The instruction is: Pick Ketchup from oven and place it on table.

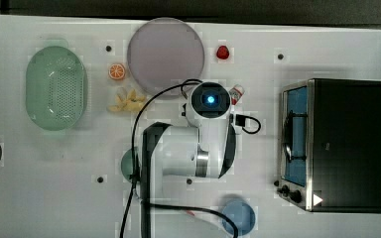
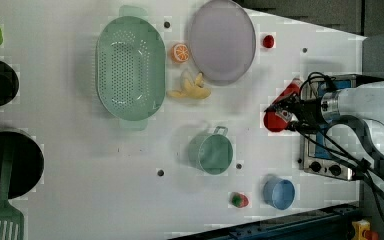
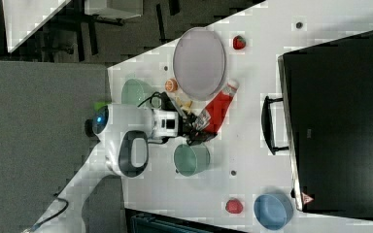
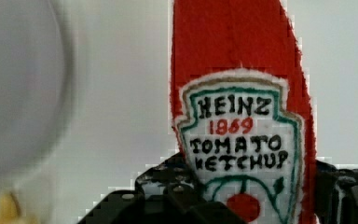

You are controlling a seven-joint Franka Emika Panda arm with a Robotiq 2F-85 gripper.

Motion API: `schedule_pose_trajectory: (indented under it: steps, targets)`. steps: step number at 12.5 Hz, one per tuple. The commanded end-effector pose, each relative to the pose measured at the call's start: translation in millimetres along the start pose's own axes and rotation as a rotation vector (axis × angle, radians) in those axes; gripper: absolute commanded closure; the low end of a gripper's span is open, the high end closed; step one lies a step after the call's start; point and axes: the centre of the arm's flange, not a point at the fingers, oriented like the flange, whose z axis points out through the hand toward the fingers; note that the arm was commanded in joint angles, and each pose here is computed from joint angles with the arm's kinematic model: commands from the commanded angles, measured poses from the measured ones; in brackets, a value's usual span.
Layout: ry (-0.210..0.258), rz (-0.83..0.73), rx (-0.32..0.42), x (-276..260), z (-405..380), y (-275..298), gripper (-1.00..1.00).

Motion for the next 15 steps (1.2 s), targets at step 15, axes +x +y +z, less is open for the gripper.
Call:
schedule_pose_trajectory:
  steps: [15]
  targets:
    - [0.137, 0.067, 0.217, 24.8, -279.8, -23.6, -1.0]
